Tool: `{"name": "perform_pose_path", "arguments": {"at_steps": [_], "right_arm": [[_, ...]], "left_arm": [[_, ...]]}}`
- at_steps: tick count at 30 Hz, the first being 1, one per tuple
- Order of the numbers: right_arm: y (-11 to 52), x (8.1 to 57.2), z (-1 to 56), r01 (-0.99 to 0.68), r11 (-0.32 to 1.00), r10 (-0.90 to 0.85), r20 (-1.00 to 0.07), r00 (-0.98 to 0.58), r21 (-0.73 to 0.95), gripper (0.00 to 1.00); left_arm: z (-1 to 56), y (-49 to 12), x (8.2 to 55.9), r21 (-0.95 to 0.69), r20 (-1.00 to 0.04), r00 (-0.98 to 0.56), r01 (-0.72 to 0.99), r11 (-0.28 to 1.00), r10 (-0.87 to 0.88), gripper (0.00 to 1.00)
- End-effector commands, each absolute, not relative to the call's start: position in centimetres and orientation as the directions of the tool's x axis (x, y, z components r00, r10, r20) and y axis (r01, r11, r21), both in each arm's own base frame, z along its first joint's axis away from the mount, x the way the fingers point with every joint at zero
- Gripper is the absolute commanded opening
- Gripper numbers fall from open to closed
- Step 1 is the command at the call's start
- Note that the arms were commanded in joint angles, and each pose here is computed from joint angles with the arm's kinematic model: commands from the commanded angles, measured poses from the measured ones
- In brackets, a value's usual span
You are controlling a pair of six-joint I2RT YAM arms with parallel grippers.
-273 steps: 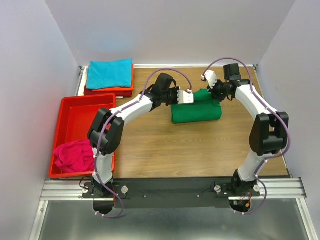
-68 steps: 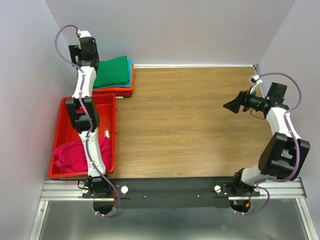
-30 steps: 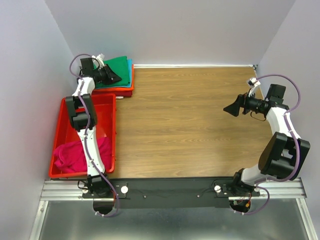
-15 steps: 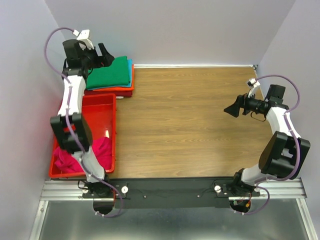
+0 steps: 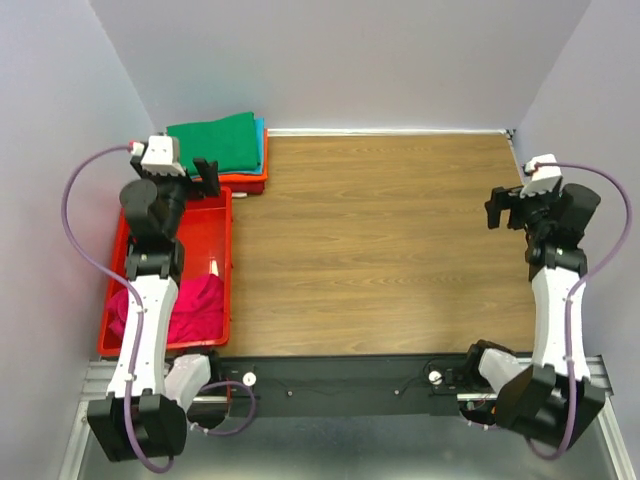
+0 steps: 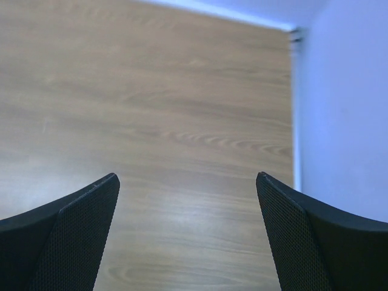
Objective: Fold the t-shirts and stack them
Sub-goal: Reset both grippers
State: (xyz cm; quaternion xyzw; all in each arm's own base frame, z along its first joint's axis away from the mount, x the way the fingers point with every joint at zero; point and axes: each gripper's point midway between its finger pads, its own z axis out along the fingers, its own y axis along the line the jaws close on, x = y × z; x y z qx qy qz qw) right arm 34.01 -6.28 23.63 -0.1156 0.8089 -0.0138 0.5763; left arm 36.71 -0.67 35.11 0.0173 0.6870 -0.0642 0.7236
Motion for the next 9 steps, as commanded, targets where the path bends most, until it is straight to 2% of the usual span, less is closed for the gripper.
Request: {"name": "perform_pose_path", "arguments": {"at_steps": [1, 2, 6, 9], "right_arm": [[-10.8, 33.3, 25.9, 0.201, 0.977, -0.028, -0.973, -0.229, -0.076, 1.0], [-11.7, 32.8, 26.3, 0.275, 0.96, 0.006, -0.977, -0.215, -0.054, 1.0], [-11.5, 31.7, 25.9, 0.276, 0.958, -0.018, -0.978, -0.21, -0.077, 1.0], [-11.5, 31.5, 26.0, 0.316, 0.949, 0.061, -0.982, -0.179, 0.001, 1.0]], "left_arm": [[34.5, -1.1, 35.0, -0.078, -0.99, 0.108, 0.131, 0.988, -0.093, 0.98], [34.6, -1.3, 34.4, -0.076, -0.989, 0.116, 0.135, 0.988, -0.092, 0.98], [32.9, -1.0, 33.4, -0.077, -0.99, 0.105, 0.112, 0.991, -0.089, 0.98], [31.7, -0.9, 33.0, -0.076, -0.993, 0.086, 0.109, 0.991, -0.086, 0.98]]}}
